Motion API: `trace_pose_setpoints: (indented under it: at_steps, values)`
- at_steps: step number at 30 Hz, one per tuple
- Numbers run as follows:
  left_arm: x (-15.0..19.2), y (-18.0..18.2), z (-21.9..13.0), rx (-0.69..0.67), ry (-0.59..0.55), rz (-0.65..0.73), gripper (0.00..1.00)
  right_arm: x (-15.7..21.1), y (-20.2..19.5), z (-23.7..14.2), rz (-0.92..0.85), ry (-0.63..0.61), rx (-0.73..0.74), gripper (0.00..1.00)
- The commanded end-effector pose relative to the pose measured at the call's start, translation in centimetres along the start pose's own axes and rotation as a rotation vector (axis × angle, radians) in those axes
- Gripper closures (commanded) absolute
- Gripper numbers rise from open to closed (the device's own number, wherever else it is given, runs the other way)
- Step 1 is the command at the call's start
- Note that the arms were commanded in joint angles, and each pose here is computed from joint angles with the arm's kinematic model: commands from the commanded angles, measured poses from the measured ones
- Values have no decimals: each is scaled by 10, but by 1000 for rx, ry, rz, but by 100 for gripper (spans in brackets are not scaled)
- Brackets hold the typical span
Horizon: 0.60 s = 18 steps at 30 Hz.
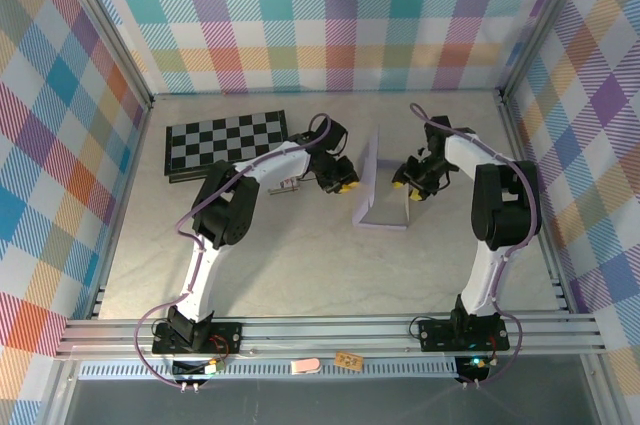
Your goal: Fold the paper box
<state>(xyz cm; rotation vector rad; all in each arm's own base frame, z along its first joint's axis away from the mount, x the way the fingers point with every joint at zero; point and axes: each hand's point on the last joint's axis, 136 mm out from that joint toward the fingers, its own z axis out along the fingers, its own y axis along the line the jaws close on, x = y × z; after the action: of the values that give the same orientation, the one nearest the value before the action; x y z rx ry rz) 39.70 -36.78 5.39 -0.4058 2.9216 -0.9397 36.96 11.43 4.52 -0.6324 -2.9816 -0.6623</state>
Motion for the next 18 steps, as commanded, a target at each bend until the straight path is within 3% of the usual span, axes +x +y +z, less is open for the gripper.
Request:
trace_pose_setpoints:
  at_steps: [1,18]
  values:
    - [1,1,7,11,13,-10,80,13,17,10,27,37,-47,55]
    - [-28,-10,4,120,20,-69,80,39,27,29,230,25,-54,69]
